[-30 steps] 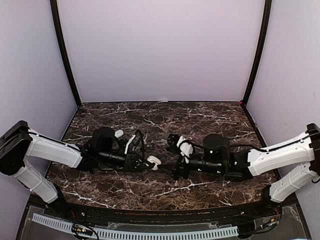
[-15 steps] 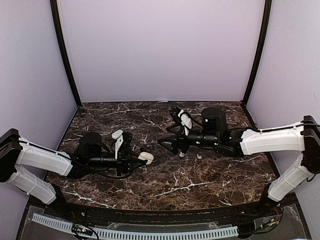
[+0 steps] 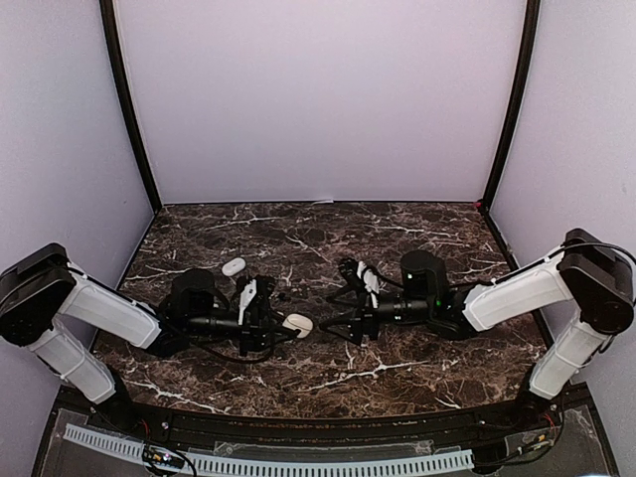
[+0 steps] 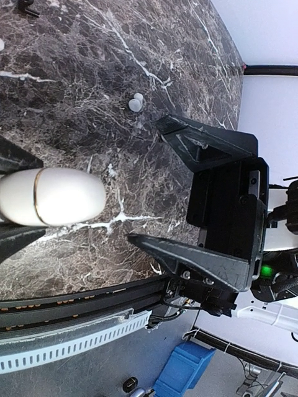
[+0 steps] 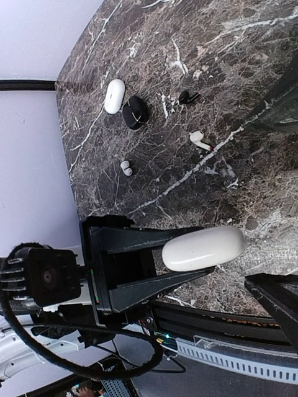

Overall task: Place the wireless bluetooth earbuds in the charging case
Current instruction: Open the charging case.

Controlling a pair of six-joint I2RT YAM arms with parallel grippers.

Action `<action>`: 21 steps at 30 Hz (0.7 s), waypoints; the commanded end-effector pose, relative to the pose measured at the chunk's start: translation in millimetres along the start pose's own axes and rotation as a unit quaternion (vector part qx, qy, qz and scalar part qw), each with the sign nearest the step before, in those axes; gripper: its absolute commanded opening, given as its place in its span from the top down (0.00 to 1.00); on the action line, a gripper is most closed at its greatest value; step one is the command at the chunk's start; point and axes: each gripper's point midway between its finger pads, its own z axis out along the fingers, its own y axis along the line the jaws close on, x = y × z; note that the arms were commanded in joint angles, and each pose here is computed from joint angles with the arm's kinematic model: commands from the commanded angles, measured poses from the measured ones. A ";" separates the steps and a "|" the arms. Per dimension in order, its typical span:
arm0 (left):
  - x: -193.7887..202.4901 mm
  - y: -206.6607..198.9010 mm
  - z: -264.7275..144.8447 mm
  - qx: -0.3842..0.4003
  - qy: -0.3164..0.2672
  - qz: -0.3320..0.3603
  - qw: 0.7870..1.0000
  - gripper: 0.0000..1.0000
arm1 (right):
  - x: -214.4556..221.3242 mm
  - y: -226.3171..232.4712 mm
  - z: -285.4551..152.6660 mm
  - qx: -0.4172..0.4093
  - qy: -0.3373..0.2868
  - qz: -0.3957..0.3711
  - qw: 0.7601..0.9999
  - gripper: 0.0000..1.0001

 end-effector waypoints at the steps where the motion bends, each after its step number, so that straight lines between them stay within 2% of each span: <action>1: -10.8 -2.0 4.7 0.018 -0.006 0.011 1.000 0.76 | -7.6 14.7 3.8 -0.046 -0.029 -0.034 0.998 0.23; 5: -7.7 -2.5 6.8 0.024 0.000 0.007 1.000 0.77 | -1.6 19.7 8.7 -0.070 -0.023 -0.031 0.997 0.22; 21: 2.1 -15.8 17.7 0.087 0.020 -0.012 0.996 0.78 | 8.4 9.3 26.7 -0.070 0.002 0.006 0.998 0.23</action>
